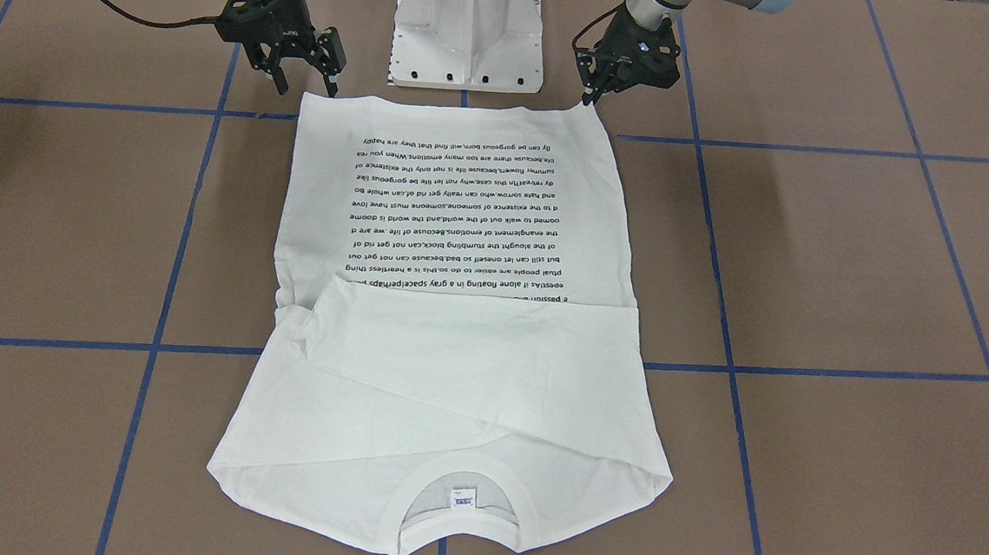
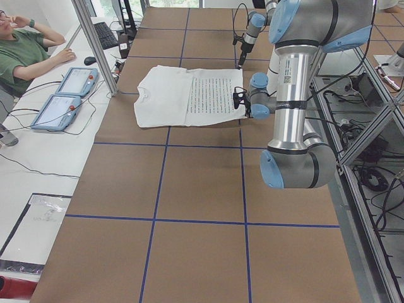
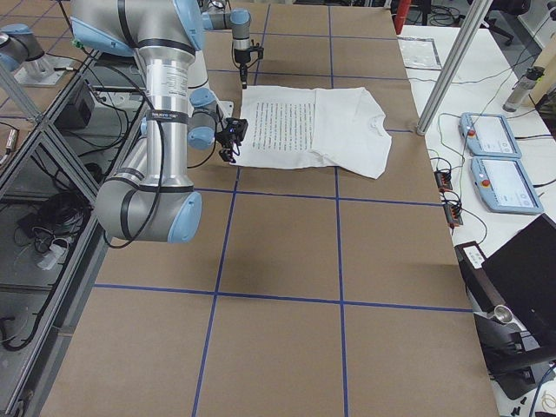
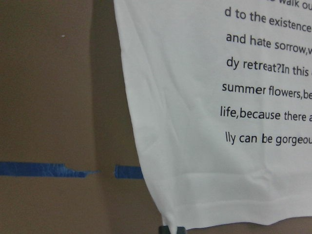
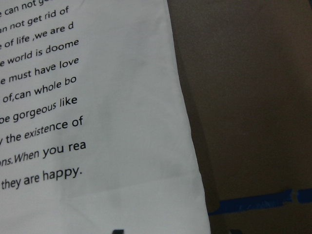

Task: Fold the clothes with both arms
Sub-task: 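Adjust grips on the hem corners with both grippers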

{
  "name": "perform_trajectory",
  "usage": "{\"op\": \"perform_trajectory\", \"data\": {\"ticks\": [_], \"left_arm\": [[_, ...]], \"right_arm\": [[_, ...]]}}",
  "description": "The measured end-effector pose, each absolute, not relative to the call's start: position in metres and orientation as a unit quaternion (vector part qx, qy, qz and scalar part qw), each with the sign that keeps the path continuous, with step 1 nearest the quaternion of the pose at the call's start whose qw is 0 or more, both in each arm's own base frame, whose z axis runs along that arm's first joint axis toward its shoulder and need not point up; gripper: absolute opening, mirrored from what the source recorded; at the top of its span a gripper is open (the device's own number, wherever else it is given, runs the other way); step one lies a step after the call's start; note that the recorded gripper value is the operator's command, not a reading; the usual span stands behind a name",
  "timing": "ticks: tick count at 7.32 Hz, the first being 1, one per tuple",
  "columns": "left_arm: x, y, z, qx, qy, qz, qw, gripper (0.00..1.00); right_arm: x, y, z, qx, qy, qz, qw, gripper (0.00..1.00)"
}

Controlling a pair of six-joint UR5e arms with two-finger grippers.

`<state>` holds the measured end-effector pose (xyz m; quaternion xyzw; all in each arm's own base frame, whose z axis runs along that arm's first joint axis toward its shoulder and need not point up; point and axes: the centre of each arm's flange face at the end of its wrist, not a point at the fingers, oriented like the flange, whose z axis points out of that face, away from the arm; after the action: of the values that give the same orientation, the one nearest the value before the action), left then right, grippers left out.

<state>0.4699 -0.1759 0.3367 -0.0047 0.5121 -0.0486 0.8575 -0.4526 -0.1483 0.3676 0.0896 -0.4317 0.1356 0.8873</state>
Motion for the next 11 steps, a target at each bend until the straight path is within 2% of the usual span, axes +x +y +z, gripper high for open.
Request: {"op": "perform_trajectory", "data": {"ticks": [4,6,7,8,9,10,11], "left_arm": [[0.470,-0.176,0.336,-0.004,0.513,-0.049,0.857,0.00],[0.470,-0.176,0.335,-0.004,0.513,-0.049,0.857,0.00],[0.470,-0.176,0.335,-0.005,0.514,-0.049,0.856,0.00],[0.470,-0.176,0.334,-0.005,0.514,-0.049,0.856,0.00],[0.470,-0.176,0.334,-0.004,0.514,-0.049,0.856,0.00],[0.470,-0.176,0.334,-0.004,0.514,-0.049,0.856,0.00],[0.470,-0.176,0.334,-0.004,0.514,-0.049,0.856,0.00]], "right_arm": [[-0.462,-0.146,0.373,0.069,-0.429,0.184,0.882,0.64],[-0.465,-0.146,0.379,0.069,-0.424,0.186,0.884,0.65],[-0.466,-0.146,0.381,0.070,-0.422,0.186,0.885,0.57],[-0.466,-0.146,0.382,0.070,-0.421,0.186,0.885,0.41],[-0.467,-0.146,0.382,0.070,-0.421,0.186,0.885,0.20],[-0.467,-0.145,0.382,0.070,-0.421,0.186,0.885,0.12],[-0.467,-0.145,0.382,0.069,-0.421,0.186,0.885,0.00]]}}
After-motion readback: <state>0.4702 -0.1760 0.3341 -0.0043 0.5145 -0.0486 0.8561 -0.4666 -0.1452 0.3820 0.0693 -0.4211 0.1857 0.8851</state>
